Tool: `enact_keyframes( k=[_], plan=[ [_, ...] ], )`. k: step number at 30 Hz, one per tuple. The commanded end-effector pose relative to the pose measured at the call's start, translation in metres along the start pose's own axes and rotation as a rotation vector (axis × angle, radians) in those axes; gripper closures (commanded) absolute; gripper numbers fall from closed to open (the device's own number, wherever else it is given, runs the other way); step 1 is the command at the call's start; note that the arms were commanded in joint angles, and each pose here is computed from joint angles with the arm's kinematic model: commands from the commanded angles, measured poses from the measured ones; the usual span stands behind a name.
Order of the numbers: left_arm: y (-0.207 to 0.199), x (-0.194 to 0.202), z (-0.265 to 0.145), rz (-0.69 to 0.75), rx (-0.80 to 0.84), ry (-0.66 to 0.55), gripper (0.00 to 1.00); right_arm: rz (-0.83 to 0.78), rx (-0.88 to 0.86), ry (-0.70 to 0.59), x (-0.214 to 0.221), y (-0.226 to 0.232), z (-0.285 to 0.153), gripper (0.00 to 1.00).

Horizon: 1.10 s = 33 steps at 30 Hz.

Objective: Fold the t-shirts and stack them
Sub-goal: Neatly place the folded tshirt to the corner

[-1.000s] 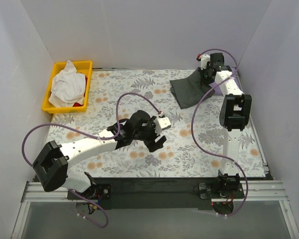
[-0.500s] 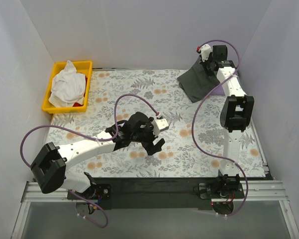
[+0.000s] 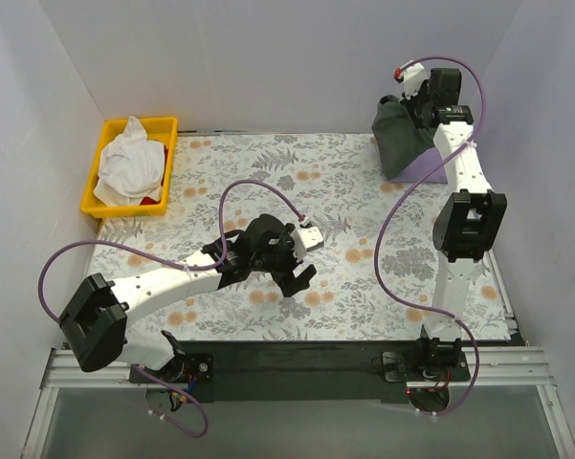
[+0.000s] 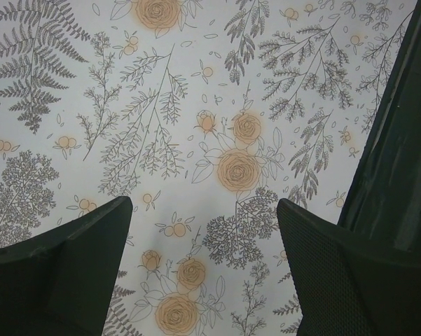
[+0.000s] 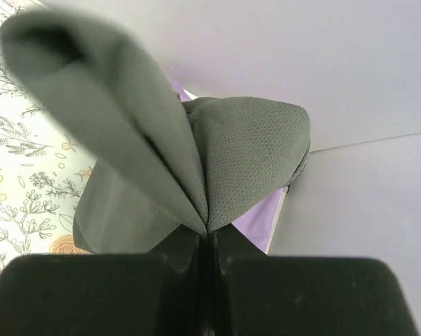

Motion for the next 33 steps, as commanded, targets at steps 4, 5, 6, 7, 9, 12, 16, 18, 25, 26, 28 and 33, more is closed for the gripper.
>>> enact_keyframes(
  k=[4, 5, 6, 7, 9, 12, 16, 18, 25, 26, 28, 33],
  plan=[
    [0.001, -0.007, -0.008, 0.030, -0.012, -0.034, 0.16, -0.038, 0.093, -0.102, -0.029, -0.025, -0.028, 0.99],
    [0.001, -0.007, -0.007, 0.029, -0.011, -0.033, 0.16, -0.040, 0.093, -0.099, -0.028, -0.024, -0.027, 0.99],
    [0.001, -0.008, -0.007, 0.029, -0.012, -0.036, 0.16, -0.040, 0.087, -0.093, -0.026, -0.023, -0.025, 0.99],
    [0.001, -0.008, -0.007, 0.027, -0.012, -0.034, 0.16, -0.035, 0.088, -0.079, -0.019, -0.025, -0.021, 0.99],
    [0.001, -0.008, -0.007, 0.025, -0.011, -0.034, 0.16, -0.018, 0.097, -0.046, -0.002, -0.033, -0.015, 0.99],
    [0.001, -0.007, -0.007, 0.024, -0.010, -0.029, 0.16, -0.001, 0.088, -0.037, 0.009, -0.037, -0.009, 0.99],
    [0.001, -0.005, -0.006, 0.019, -0.010, -0.012, 0.16, 0.022, 0.076, -0.014, 0.029, -0.042, 0.003, 0.99],
    [0.002, -0.004, -0.005, 0.019, -0.011, -0.005, 0.16, 0.037, 0.061, -0.004, 0.041, -0.045, 0.007, 0.99],
    [0.002, -0.005, -0.001, 0.006, -0.002, 0.023, 0.16, 0.066, 0.010, 0.037, 0.087, -0.048, 0.035, 0.99],
    [0.002, -0.006, -0.001, 0.003, -0.003, 0.024, 0.16, 0.070, 0.011, 0.037, 0.092, -0.049, 0.038, 0.99],
    [0.002, -0.005, 0.001, -0.002, -0.003, 0.035, 0.16, 0.087, 0.036, 0.038, 0.103, -0.054, 0.046, 0.93],
    [0.002, -0.004, 0.001, -0.019, -0.001, 0.051, 0.16, 0.100, 0.094, 0.054, 0.126, -0.063, 0.060, 0.58]
  ],
)
Point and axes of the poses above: each gripper's point midway between its finger pads, its own z axis out along the fingers, its own y axis along the line the jaws close on, x = y × z, the point moved 9 cm from there along -z, back along the fingers, and after that the axes turned 7 degrees about -z, right-handed, at the moved point
